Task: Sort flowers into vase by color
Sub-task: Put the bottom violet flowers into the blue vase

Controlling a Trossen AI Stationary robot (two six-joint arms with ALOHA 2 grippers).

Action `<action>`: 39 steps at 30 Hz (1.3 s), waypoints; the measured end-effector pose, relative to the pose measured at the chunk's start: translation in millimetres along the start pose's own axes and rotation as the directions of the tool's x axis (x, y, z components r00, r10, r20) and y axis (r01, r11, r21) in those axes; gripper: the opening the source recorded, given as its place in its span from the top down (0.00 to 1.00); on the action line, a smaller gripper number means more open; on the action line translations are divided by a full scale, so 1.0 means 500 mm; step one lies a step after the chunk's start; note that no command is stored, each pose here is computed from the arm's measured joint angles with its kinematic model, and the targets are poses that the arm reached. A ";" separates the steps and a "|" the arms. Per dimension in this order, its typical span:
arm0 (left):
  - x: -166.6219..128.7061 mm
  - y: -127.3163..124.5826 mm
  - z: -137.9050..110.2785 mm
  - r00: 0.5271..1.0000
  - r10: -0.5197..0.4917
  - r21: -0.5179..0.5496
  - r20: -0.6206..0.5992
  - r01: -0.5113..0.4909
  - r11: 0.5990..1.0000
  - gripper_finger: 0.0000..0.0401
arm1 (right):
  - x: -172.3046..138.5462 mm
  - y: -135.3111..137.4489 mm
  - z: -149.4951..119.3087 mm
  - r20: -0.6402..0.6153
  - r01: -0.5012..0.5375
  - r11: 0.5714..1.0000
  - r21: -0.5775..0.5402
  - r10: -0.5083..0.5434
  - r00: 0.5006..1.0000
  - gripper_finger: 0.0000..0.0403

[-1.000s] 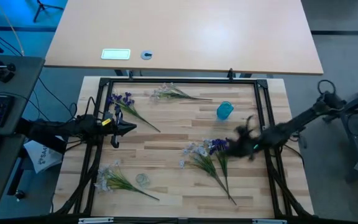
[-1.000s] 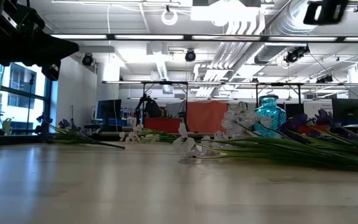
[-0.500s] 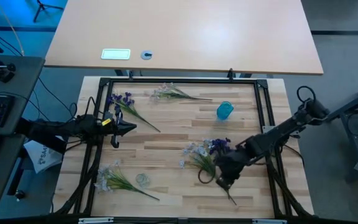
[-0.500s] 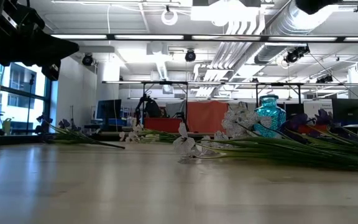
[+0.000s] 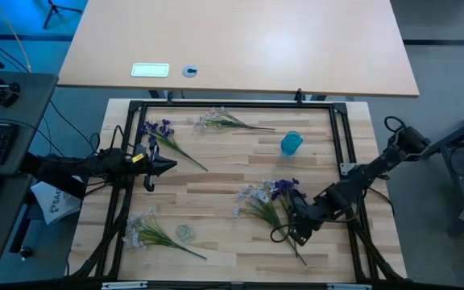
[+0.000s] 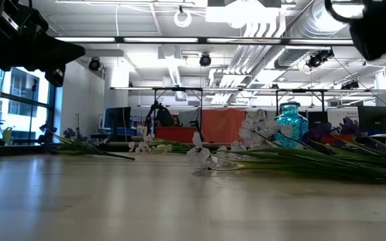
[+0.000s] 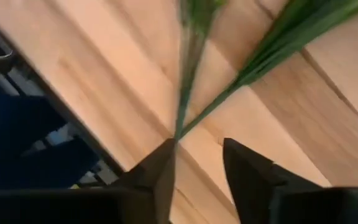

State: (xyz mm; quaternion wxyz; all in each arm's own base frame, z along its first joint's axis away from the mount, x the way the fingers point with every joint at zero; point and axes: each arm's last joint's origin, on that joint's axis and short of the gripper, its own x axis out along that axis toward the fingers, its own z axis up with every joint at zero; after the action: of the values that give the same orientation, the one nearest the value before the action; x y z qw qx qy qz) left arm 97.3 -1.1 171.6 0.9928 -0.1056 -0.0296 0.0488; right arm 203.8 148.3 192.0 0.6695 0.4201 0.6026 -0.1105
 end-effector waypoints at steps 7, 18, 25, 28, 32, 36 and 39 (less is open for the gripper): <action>0.000 0.000 0.000 1.000 0.000 0.000 0.000 0.000 1.000 1.00 | 0.032 -0.045 0.032 0.059 0.024 0.982 0.188 -0.036 0.998 0.56; 0.000 0.000 0.000 1.000 0.000 0.000 0.000 0.000 1.000 1.00 | 0.065 -0.061 0.071 0.109 0.093 0.935 0.341 -0.138 0.984 0.57; 0.000 0.000 0.000 1.000 0.000 0.000 0.000 0.000 1.000 1.00 | 0.090 -0.060 0.077 0.103 0.108 0.910 0.399 -0.162 0.981 0.57; 0.000 0.000 0.000 1.000 0.000 0.000 0.000 0.000 1.000 1.00 | 0.098 -0.063 0.079 0.112 0.117 0.887 0.447 -0.185 0.976 0.58; 0.000 0.000 0.000 1.000 0.000 0.000 0.000 0.000 1.000 1.00 | 0.104 -0.068 0.080 0.128 0.125 0.850 0.512 -0.219 0.967 0.58; 0.000 0.000 0.000 1.000 0.000 0.000 0.000 0.000 1.000 1.00 | 0.107 -0.074 0.079 0.117 0.157 0.836 0.527 -0.254 0.960 0.65; 0.000 0.000 0.000 1.000 0.000 0.000 0.000 0.000 1.000 1.00 | 0.107 -0.079 0.077 0.105 0.181 0.825 0.535 -0.278 0.955 0.78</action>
State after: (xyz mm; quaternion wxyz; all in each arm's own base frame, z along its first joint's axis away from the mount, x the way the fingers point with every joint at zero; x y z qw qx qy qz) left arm 97.3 -1.1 171.6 0.9928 -0.1057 -0.0296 0.0488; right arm 218.8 116.0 124.1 0.5640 0.4977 0.5340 -0.3860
